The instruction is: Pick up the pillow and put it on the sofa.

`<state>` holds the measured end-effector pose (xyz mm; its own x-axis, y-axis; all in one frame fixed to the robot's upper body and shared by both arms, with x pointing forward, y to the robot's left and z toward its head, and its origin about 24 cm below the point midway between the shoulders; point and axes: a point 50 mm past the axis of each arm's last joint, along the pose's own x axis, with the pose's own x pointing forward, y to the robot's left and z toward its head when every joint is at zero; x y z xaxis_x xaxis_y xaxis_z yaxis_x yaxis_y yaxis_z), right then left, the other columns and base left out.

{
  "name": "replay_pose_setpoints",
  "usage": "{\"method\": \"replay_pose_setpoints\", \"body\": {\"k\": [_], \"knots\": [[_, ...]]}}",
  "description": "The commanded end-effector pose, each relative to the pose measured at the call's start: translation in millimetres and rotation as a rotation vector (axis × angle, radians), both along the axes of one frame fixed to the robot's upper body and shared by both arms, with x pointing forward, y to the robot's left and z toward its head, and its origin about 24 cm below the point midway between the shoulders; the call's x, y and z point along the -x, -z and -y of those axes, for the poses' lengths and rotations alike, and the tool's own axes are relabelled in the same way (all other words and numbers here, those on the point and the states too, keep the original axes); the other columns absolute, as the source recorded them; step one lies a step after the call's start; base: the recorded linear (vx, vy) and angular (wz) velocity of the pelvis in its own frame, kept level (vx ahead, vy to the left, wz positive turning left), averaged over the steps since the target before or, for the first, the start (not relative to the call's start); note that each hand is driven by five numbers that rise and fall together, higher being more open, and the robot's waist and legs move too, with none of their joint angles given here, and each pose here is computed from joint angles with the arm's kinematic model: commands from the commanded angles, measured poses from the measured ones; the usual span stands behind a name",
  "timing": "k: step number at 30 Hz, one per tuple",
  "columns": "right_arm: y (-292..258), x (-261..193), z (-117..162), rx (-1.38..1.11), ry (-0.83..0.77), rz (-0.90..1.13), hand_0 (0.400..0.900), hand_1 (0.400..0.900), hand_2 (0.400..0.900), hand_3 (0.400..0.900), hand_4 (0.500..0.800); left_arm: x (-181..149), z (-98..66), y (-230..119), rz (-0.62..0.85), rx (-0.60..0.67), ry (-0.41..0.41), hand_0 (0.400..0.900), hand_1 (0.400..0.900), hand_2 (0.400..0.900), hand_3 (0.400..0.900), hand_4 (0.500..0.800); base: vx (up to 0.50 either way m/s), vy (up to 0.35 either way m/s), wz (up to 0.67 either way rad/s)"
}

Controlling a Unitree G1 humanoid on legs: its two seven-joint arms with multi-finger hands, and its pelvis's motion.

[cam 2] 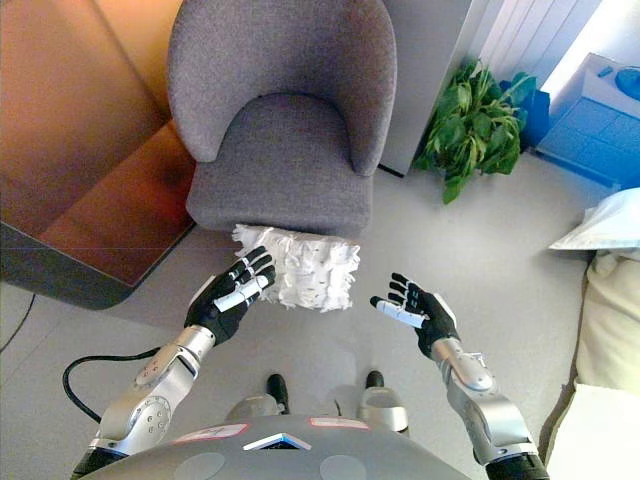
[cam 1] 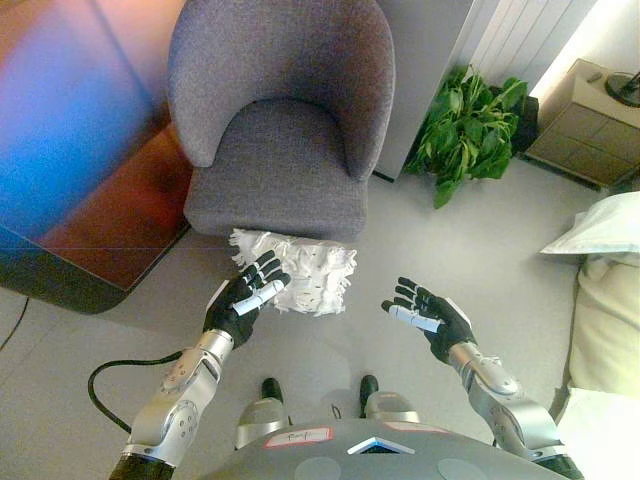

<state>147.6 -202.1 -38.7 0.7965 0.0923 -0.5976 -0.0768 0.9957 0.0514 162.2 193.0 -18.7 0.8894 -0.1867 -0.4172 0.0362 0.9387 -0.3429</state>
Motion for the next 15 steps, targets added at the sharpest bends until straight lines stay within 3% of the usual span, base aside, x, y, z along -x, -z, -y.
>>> {"method": "replay_pose_setpoints", "body": {"k": [1, 8, 15], "knots": [[-38, -33, 4, 0.039, -0.032, 0.248, 0.9, 0.9, 0.9, 0.9, 0.8, -28, -10.7, -38, 0.231, -0.005, -0.049, 0.9, 0.9, 0.9, 0.9, 0.8, -0.018, -0.093, -0.16], [-41, -36, 15, 0.083, -0.054, 0.261, 0.9, 0.9, 0.9, 0.9, 0.8, -24, -14.4, -38, 0.234, 0.021, -0.091, 0.9, 0.9, 0.9, 0.9, 0.8, 0.008, -0.062, -0.13], [-41, -26, 20, 0.092, -0.057, 0.257, 0.9, 0.9, 0.9, 0.9, 0.8, -13, -21.6, -35, 0.226, 0.04, -0.109, 0.9, 0.9, 0.9, 0.9, 0.8, 0.192, 0.1, -0.03]]}}
